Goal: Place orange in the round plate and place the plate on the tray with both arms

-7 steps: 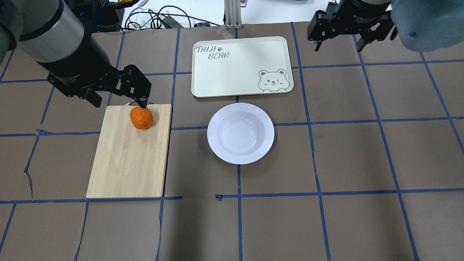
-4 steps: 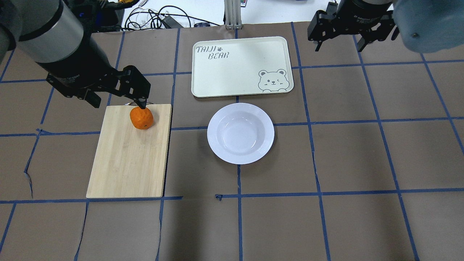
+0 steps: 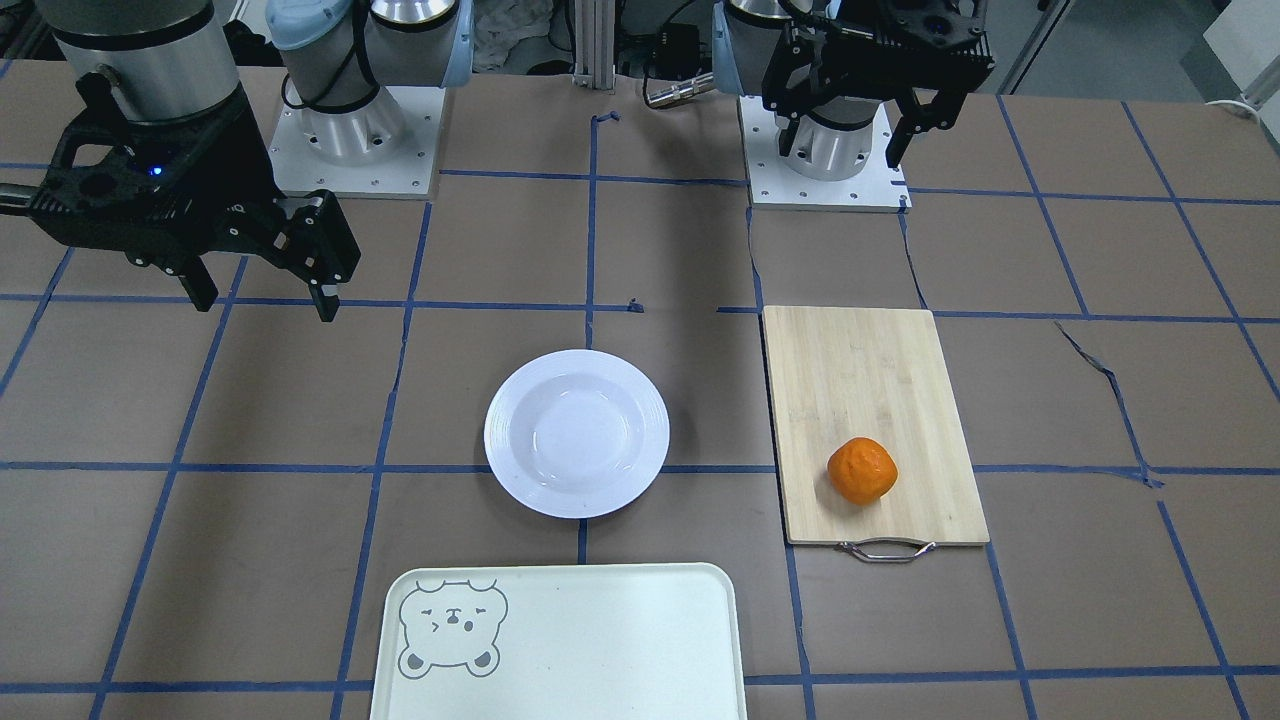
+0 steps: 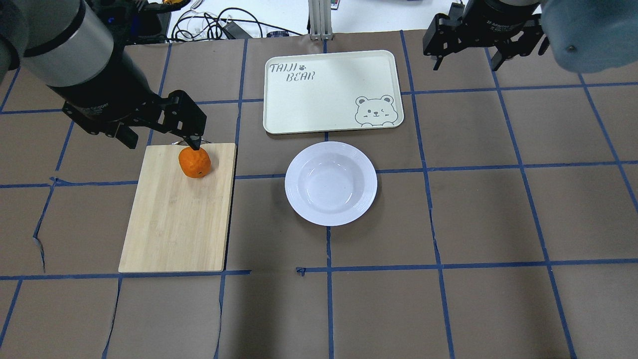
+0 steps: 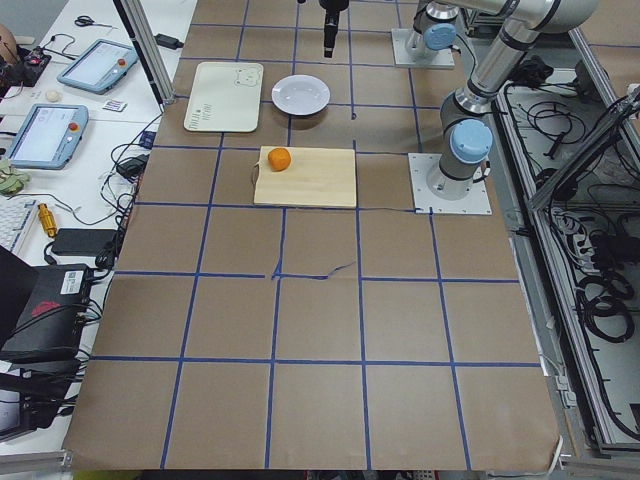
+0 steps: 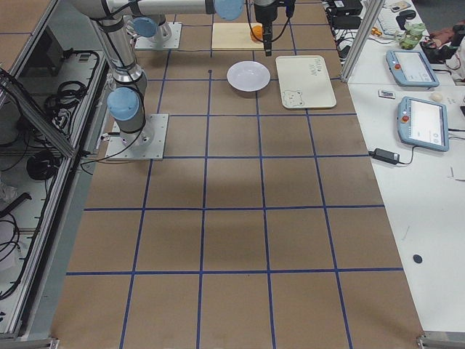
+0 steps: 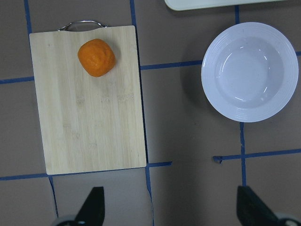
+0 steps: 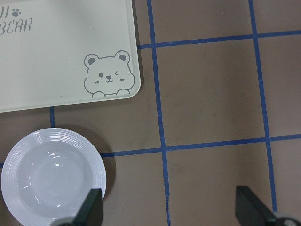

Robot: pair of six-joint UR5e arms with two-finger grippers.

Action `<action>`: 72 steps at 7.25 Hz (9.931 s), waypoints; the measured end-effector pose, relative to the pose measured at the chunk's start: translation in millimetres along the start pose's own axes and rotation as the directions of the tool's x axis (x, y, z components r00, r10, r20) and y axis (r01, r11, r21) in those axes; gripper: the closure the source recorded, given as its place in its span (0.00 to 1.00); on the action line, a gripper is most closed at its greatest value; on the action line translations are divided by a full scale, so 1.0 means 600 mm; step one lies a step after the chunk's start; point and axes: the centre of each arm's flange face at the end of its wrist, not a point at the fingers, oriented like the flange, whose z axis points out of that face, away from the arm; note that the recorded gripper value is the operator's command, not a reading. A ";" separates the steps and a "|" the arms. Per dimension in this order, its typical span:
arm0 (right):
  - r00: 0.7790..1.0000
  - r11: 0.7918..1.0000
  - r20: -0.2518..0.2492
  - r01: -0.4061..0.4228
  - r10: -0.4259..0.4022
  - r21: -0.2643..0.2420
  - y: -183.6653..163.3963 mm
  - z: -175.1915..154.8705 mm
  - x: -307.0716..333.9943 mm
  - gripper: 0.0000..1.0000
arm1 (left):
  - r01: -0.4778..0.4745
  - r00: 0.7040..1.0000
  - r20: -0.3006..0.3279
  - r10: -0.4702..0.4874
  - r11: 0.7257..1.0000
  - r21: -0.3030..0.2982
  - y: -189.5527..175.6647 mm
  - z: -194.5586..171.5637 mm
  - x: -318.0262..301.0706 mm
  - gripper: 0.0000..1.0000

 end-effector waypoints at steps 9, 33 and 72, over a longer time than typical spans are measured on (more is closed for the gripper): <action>1.000 1.000 -0.006 0.001 -0.001 -0.014 0.003 0.003 0.001 0.00 | -0.006 0.997 0.079 0.011 0.998 -0.068 -0.134 0.133 -0.028 0.00; 1.000 1.000 -0.012 0.002 -0.002 -0.015 0.002 0.006 0.002 0.00 | 0.619 0.783 -0.008 -0.622 0.780 -0.094 -0.218 0.488 0.169 0.70; 0.853 0.957 0.469 -0.109 0.230 -0.270 0.118 0.528 -0.089 1.00 | 0.003 1.000 0.028 -0.003 1.000 0.017 -0.094 0.089 0.028 0.00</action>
